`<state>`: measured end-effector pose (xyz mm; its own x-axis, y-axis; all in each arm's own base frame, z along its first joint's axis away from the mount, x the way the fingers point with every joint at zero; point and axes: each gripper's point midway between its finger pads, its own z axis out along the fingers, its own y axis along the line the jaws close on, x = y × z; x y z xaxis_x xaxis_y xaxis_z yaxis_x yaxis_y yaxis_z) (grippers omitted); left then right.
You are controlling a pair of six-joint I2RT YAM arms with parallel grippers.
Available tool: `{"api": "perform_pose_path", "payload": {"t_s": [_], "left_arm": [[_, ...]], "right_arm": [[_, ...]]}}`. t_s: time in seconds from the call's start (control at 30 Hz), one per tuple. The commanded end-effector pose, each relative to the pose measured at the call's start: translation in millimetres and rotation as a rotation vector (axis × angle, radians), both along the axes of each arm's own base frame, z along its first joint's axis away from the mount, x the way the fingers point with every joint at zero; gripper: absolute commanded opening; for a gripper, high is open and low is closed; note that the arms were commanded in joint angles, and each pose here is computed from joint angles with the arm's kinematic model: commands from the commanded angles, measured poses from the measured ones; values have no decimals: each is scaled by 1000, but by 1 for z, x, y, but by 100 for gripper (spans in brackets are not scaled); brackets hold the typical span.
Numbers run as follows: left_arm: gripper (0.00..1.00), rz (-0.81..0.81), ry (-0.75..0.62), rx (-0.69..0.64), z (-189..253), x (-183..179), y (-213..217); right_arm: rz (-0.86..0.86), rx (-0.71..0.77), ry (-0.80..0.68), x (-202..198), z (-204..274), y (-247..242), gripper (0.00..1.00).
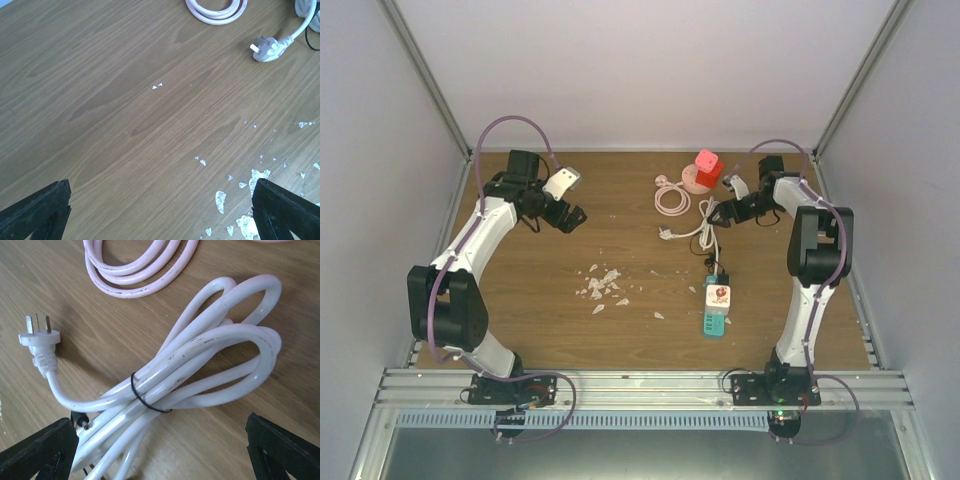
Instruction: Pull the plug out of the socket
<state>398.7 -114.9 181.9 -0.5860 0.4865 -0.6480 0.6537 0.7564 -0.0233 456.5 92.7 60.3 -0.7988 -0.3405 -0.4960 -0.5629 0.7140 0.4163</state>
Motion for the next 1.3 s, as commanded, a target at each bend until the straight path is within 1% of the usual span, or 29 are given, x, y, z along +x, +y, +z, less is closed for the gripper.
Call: {"api": "perform_pose_path", "payload": {"t_s": [0.0,0.3,0.53,0.83,1.0,1.27], "left_arm": [[99,-21,-71,8,14,0,-3],[99,-28,-70,20,13,-2,-2],[99,-21,-54,16,10,-4,-1],[99,-20,-42,12,7,-8,0],[99,-6,-31,2,6,-11,9],[99,39,-4,-36,6,-17,29]], "right_arm": [[17,90,29,3,-1,23,91],[154,126,47,-19,-5,81,87],[253,140,30,-33,-3,124,86],[389,149,29,-64,-7,188,84],[470,171,36,-83,-9,228,84],[578,191,37,-103,-11,283,83]]}}
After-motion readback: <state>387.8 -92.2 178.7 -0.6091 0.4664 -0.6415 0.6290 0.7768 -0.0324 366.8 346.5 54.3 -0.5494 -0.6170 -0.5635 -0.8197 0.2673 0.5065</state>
